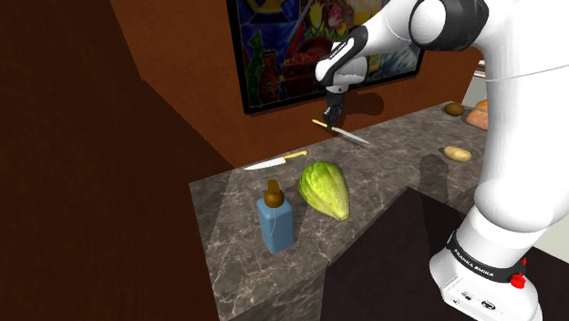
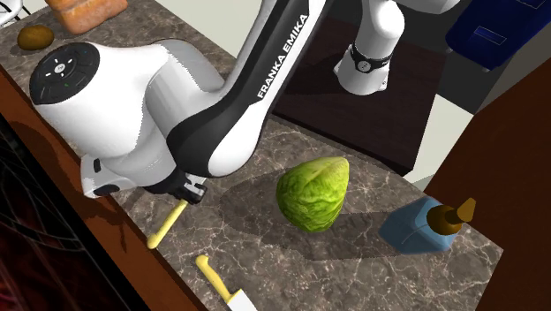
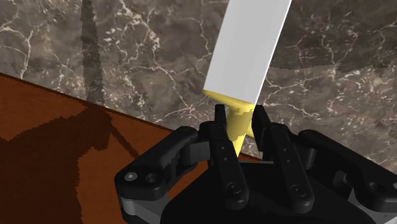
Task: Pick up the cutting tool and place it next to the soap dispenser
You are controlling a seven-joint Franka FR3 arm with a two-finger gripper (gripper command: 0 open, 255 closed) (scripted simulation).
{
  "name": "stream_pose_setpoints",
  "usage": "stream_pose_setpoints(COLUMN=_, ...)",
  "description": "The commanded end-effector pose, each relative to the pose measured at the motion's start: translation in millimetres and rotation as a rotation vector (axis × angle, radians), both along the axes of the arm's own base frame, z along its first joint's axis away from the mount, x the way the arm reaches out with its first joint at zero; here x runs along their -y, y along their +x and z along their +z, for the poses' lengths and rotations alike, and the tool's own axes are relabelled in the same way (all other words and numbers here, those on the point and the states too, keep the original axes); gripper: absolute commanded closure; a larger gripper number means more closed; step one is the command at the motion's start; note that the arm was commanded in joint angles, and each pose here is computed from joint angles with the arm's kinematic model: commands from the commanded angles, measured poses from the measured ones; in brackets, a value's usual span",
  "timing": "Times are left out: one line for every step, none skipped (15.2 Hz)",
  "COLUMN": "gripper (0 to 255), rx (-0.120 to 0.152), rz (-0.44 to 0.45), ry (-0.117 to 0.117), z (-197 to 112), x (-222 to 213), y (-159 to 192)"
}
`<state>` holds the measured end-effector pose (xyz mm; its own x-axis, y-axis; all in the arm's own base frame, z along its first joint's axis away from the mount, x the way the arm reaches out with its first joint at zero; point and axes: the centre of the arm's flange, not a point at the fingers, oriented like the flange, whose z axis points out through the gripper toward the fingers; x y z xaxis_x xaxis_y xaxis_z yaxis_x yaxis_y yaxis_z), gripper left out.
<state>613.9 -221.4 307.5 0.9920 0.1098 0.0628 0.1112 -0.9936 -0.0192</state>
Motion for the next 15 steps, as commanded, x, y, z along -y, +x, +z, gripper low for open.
stream_pose_setpoints(gripper=255, rx=0.0, rz=0.0, ry=0.0, z=10.9, x=0.2, y=1.0)
stream_pose_setpoints(gripper=255, rx=0.0, rz=0.0, ry=0.0, z=16.2, x=0.2, y=1.0)
stream_pose_setpoints(gripper=255, rx=0.0, rz=0.0, ry=0.0, z=21.5, x=0.2, y=1.0)
stream_pose_setpoints(gripper=255, rx=0.0, rz=0.0, ry=0.0, z=26.7, x=0.2, y=1.0)
stream_pose_setpoints(gripper=255, rx=0.0, rz=0.0, ry=0.0, z=32.0, x=0.2, y=1.0)
stream_pose_setpoints(gripper=255, rx=0.0, rz=0.0, ry=0.0, z=37.3, x=0.2, y=1.0)
stream_pose_setpoints(gripper=255, rx=0.0, rz=0.0, ry=0.0, z=42.6, x=0.2, y=1.0)
stream_pose_setpoints(gripper=255, rx=0.0, rz=0.0, ry=0.0, z=47.9, x=0.2, y=1.0)
stream_pose_setpoints(gripper=255, rx=0.0, rz=0.0, ry=0.0, z=53.1, x=0.2, y=1.0)
stream_pose_setpoints(gripper=255, rx=0.0, rz=0.0, ry=0.0, z=58.4, x=0.2, y=1.0)
stream_pose_setpoints(gripper=255, rx=0.0, rz=0.0, ry=0.0, z=63.7, x=0.2, y=1.0)
stream_pose_setpoints(gripper=255, rx=0.0, rz=0.0, ry=0.0, z=69.0, x=0.2, y=1.0)
stream_pose_setpoints(gripper=255, rx=0.0, rz=0.0, ry=0.0, z=74.3, x=0.2, y=1.0)
stream_pose_setpoints(gripper=255, rx=0.0, rz=0.0, ry=0.0, z=79.5, x=0.2, y=1.0)
stream_pose_setpoints(gripper=255, rx=0.0, rz=0.0, ry=0.0, z=84.8, x=0.2, y=1.0)
